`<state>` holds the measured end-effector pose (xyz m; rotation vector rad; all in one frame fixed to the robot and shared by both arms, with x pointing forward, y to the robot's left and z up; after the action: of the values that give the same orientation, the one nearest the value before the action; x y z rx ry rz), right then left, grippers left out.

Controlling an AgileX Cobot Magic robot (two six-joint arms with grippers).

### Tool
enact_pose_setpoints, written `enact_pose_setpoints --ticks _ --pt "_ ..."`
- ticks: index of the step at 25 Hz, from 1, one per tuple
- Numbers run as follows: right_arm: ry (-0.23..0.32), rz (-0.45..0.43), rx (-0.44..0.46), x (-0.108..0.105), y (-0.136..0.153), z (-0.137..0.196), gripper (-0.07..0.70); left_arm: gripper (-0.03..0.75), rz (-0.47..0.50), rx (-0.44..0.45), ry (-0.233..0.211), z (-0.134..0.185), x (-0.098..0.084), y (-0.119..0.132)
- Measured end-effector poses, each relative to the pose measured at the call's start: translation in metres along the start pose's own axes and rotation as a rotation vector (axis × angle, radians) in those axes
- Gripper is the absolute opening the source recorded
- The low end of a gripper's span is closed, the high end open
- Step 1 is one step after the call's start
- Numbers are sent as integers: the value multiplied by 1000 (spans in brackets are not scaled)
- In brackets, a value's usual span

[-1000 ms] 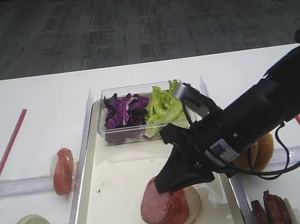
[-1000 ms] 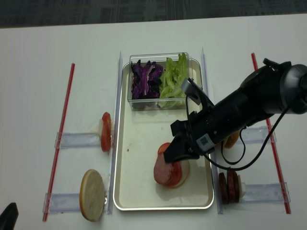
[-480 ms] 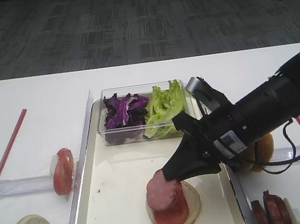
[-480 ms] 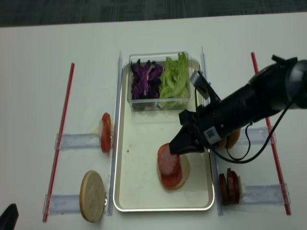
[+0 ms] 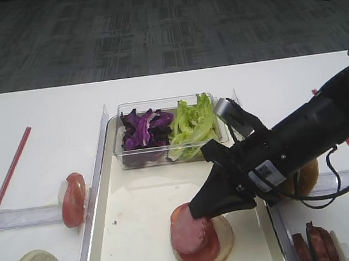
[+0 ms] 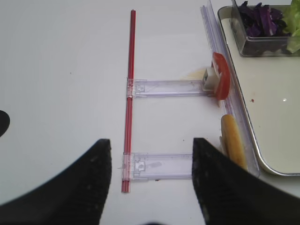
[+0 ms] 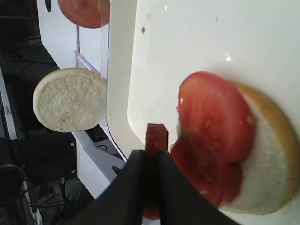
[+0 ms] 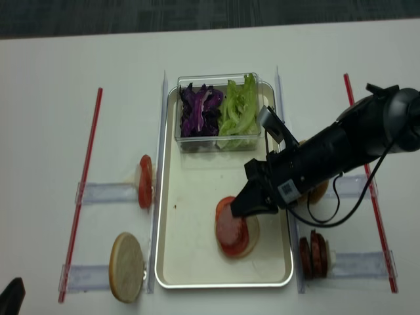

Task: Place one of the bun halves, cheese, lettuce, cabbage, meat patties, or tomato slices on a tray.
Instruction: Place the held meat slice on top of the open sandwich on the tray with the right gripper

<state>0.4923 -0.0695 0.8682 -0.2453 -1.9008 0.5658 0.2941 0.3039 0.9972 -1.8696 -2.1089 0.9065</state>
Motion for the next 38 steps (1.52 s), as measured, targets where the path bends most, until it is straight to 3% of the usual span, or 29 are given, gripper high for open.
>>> enact_pose_setpoints --ticks 24,27,34,38 --pt "-5 24 -4 -5 1 -1 90 399 0 0 0 0 0 0" --pt "-3 18 -2 -4 1 0 185 399 0 0 0 0 0 0" --pt "-3 -26 11 3 1 2 536 399 0 0 0 0 0 0" --pt "29 -31 15 4 1 3 588 399 0 0 2 0 0 0"
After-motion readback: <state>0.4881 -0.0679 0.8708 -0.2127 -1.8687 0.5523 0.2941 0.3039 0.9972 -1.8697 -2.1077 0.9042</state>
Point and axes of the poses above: a point on each arm's last joint axis where the gripper is mounted, y pointing out along that axis toward the gripper, x along the wrist's bending axis when the last joint is at zero, z = x × y, the point moved 8 cm from there along y, pointing out along that axis toward the gripper, and after that the axes turned 15 degrees about -y, right-handed, at the moved point
